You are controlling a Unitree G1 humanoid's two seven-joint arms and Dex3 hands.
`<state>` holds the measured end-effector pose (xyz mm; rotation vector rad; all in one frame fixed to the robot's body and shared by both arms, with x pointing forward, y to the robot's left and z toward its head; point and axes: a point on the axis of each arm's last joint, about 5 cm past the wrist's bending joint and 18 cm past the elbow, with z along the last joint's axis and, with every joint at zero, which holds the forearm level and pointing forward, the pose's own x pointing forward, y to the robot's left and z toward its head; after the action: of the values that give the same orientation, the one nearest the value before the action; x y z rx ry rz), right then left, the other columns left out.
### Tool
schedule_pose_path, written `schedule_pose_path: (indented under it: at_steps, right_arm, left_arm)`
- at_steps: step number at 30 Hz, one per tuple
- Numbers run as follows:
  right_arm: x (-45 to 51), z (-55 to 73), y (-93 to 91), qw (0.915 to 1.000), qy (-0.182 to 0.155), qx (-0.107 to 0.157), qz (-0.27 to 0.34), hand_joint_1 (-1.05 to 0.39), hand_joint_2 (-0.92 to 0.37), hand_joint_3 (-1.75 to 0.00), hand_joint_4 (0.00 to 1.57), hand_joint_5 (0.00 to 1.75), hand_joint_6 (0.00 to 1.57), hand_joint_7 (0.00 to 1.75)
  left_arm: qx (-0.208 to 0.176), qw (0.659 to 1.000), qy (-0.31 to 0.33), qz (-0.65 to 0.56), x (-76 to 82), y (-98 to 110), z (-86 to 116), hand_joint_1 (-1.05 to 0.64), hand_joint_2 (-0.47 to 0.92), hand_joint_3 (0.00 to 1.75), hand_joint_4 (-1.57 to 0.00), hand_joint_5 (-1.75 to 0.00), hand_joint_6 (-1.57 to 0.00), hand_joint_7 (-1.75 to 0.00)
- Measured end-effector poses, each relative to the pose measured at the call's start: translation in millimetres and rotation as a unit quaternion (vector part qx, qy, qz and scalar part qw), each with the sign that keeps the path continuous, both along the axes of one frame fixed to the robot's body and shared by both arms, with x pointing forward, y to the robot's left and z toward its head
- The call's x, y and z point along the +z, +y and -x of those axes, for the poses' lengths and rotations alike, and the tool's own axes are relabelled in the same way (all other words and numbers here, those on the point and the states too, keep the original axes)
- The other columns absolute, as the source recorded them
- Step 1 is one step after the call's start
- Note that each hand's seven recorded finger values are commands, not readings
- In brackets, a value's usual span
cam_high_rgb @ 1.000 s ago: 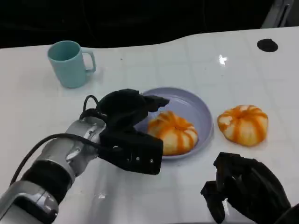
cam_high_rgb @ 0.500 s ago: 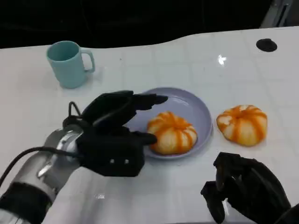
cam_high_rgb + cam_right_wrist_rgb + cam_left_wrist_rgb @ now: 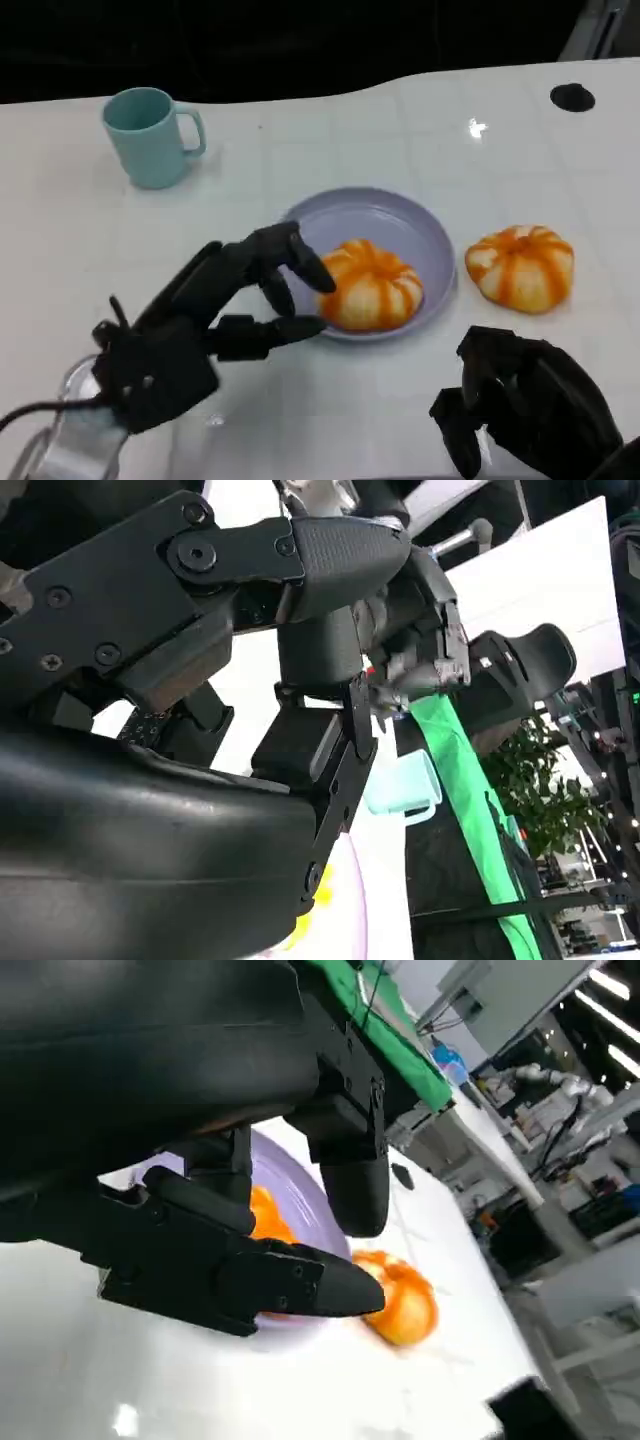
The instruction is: Grasp the bread from the table and place it into the plate.
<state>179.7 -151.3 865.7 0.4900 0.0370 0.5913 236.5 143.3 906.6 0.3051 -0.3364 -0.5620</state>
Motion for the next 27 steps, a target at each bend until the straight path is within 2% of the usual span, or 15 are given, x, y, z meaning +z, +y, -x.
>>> schedule_pose_path:
  at_steps: [6,14,20,27]
  right_arm:
    - [0.2,0.3,0.3,1.0000,0.001,-0.001,0.000,-0.94,-0.66,-0.54,1.24,1.58,1.08,1.46]
    - [0.1,0.4,-0.3,1.0000,0.005,0.000,-0.003,-0.93,-0.66,-0.53,1.23,1.57,1.08,1.44]
    - [0.1,0.5,-2.5,1.0000,0.007,0.002,0.001,-0.94,-0.67,-0.51,1.23,1.58,1.07,1.45]
    - [0.2,0.5,-3.2,1.0000,0.005,0.001,0.002,-0.95,-0.70,-0.50,1.24,1.60,1.06,1.49]
  left_arm:
    - [0.012,0.995,0.058,0.084,-6.6,1.4,26.7,-0.58,0.92,0.36,-0.74,-1.75,-0.53,-1.75]
    - [0.014,0.962,0.182,0.203,-17.1,-2.4,58.4,-0.57,0.92,0.42,-0.79,-1.75,-0.58,-1.75]
    - [0.024,0.937,0.237,0.254,-24.8,-3.9,74.6,-0.60,0.92,0.44,-0.84,-1.75,-0.62,-1.75]
    - [0.011,0.912,0.275,0.305,-27.8,-6.9,82.0,-0.58,0.92,0.44,-0.91,-1.75,-0.68,-1.75]
